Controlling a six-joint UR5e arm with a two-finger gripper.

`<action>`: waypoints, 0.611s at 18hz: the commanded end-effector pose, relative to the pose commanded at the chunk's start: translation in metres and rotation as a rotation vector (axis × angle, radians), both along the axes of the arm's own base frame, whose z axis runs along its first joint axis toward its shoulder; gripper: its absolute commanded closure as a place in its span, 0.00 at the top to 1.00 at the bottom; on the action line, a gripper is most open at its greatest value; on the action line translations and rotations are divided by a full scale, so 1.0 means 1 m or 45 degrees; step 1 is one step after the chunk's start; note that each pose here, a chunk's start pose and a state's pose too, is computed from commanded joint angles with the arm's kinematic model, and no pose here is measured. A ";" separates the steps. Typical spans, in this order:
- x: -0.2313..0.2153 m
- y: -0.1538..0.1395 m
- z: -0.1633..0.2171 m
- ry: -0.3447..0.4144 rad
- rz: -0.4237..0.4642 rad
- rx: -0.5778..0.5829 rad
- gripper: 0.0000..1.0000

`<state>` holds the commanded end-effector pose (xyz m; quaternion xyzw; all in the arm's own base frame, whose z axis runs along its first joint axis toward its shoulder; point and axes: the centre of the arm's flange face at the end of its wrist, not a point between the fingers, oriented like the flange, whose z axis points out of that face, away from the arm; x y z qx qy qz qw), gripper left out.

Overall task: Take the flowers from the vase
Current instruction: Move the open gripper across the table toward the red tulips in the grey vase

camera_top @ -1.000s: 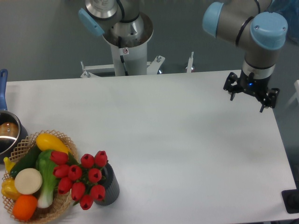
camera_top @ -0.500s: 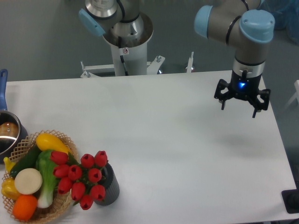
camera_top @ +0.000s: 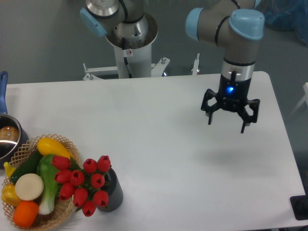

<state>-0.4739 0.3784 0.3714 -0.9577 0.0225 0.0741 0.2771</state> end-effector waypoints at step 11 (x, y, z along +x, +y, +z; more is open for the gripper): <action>0.017 0.031 0.005 -0.193 -0.167 0.370 1.00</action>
